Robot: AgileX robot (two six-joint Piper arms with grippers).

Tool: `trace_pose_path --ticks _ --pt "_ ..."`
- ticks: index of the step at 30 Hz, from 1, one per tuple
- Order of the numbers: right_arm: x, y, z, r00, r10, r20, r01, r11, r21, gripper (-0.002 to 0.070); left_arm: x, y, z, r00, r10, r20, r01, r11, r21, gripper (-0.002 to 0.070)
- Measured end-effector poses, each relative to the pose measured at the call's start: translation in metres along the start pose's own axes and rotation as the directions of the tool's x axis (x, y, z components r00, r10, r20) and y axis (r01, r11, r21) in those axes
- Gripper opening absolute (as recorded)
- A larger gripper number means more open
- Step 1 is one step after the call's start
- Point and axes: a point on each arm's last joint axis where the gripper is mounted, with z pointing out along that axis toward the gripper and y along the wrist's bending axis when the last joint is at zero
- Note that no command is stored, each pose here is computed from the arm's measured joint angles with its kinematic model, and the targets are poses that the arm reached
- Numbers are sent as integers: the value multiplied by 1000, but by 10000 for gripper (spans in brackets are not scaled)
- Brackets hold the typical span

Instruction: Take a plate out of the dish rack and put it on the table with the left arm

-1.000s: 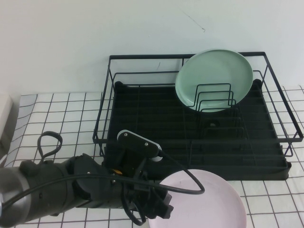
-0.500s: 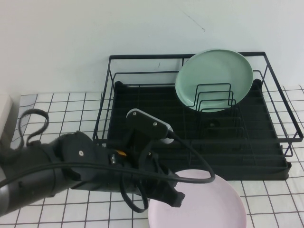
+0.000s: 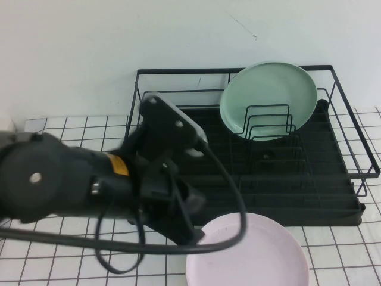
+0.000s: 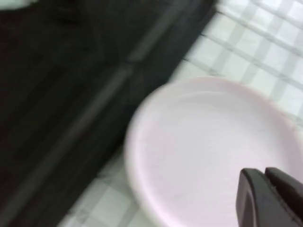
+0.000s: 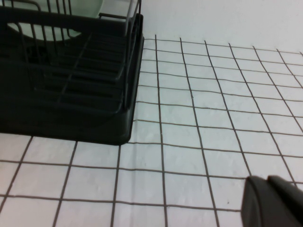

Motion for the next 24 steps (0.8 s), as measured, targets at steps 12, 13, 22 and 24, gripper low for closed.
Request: trace_pose_path --ticks 12,13,22,24 --pt "0 0 0 1000 0 0 0 1000 0 -3 -5 27 -101 967 -1 255 144 827 -544 1" --pt "0 0 0 1000 0 0 0 1000 0 -3 -5 27 -110 959 12 285 157 812 -562 1" --pt "0 0 0 1000 0 0 0 1000 0 -3 32 16 -123 882 105 459 172 835 -523 0" --pt "0 0 0 1000 0 0 0 1000 0 -3 48 12 -113 875 121 468 144 859 -491 -1"
